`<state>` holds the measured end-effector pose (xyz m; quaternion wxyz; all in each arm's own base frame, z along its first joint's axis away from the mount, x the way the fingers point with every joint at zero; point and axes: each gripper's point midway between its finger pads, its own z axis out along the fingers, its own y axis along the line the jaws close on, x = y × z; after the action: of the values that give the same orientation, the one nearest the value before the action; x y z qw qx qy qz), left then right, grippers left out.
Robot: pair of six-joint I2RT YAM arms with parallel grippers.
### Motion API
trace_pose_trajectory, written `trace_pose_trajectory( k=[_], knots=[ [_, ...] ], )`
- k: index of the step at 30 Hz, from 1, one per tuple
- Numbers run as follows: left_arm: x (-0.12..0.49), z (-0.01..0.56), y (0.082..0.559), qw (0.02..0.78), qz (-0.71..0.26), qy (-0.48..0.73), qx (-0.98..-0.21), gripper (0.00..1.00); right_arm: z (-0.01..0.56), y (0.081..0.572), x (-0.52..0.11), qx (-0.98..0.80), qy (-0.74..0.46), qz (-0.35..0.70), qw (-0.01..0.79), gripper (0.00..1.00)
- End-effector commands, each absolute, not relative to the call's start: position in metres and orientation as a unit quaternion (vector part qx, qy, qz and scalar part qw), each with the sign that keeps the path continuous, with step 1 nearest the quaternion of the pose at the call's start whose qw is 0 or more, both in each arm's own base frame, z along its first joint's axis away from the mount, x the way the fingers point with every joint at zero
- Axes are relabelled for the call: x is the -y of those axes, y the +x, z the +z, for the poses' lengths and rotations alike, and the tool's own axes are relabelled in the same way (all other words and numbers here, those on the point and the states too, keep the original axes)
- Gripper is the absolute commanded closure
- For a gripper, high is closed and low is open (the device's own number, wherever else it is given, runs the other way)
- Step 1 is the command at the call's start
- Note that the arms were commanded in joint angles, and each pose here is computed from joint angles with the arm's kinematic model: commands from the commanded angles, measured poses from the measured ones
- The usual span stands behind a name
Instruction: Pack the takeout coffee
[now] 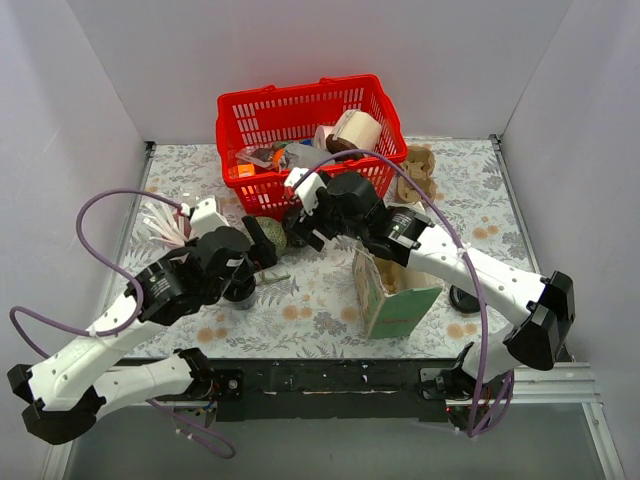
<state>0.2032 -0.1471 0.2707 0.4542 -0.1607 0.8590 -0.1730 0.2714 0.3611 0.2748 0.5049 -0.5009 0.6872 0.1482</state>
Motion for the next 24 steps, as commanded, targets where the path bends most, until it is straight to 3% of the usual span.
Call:
trace_pose_trajectory(
  k=[1, 6, 12, 18, 24],
  knots=[
    [0.168, 0.268, 0.226, 0.458, -0.161, -0.163, -0.859, 0.02, 0.326, 0.293, -0.341, -0.687, -0.409, 0.137, 0.585, 0.11],
    [0.193, 0.265, 0.256, 0.447, -0.178, -0.199, -0.854, 0.02, 0.344, 0.302, -0.309, -0.703, -0.32, 0.158, 0.615, 0.11],
    [0.213, 0.254, 0.3, 0.411, -0.215, -0.276, -0.842, 0.03, 0.362, 0.316, -0.264, -0.707, -0.223, 0.109, 0.662, 0.11],
    [0.215, 0.224, 0.324, 0.394, -0.198, -0.359, -0.823, 0.21, 0.369, 0.329, -0.229, -0.709, -0.15, 0.053, 0.687, 0.11],
    [0.208, 0.192, 0.341, 0.384, -0.162, -0.429, -0.801, 0.25, 0.378, 0.325, -0.205, -0.69, -0.112, 0.056, 0.713, 0.11]
  ],
)
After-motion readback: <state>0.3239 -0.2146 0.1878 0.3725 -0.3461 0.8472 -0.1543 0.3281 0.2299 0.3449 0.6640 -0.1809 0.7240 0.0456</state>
